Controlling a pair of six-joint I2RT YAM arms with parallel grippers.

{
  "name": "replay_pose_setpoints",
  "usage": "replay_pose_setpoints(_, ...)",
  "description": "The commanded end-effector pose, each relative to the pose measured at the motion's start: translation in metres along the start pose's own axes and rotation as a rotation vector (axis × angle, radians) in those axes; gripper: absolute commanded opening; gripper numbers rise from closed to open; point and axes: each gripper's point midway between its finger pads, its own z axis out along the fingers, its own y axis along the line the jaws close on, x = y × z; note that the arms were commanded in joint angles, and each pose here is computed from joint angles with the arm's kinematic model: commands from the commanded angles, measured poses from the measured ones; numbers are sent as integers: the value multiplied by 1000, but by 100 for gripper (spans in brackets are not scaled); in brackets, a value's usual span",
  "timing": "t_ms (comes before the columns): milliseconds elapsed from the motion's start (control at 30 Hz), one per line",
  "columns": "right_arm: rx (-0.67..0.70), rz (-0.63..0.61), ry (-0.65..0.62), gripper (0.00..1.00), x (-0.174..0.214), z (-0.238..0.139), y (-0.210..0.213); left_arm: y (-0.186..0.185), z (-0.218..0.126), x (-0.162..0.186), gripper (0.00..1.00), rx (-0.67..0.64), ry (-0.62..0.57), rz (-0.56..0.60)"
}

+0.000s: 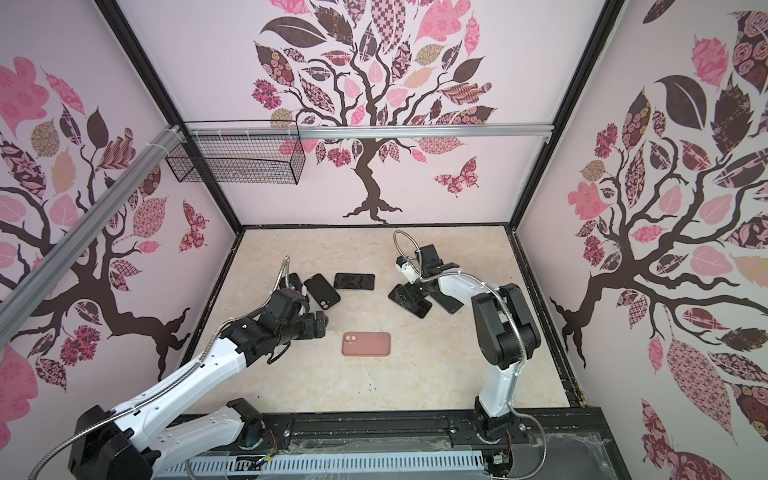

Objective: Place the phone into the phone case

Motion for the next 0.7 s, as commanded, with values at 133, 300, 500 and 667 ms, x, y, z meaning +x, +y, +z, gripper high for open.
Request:
replay_pose_setpoints(133, 20, -67, 98, 100, 14, 18, -8, 13, -14, 1, 96, 0, -84, -54)
replay_pose_setpoints(300, 50, -77, 146, 100, 26, 29, -16, 19, -20, 1, 96, -9, -112, -75)
replay_pose_setpoints(500, 46, -77, 195, 100, 35, 36, -16, 23, -20, 4, 96, -21, -113, -74)
replay_pose_setpoints(667, 50, -85, 224, 100, 42, 39, -15, 24, -19, 5, 96, -27, -114, -74)
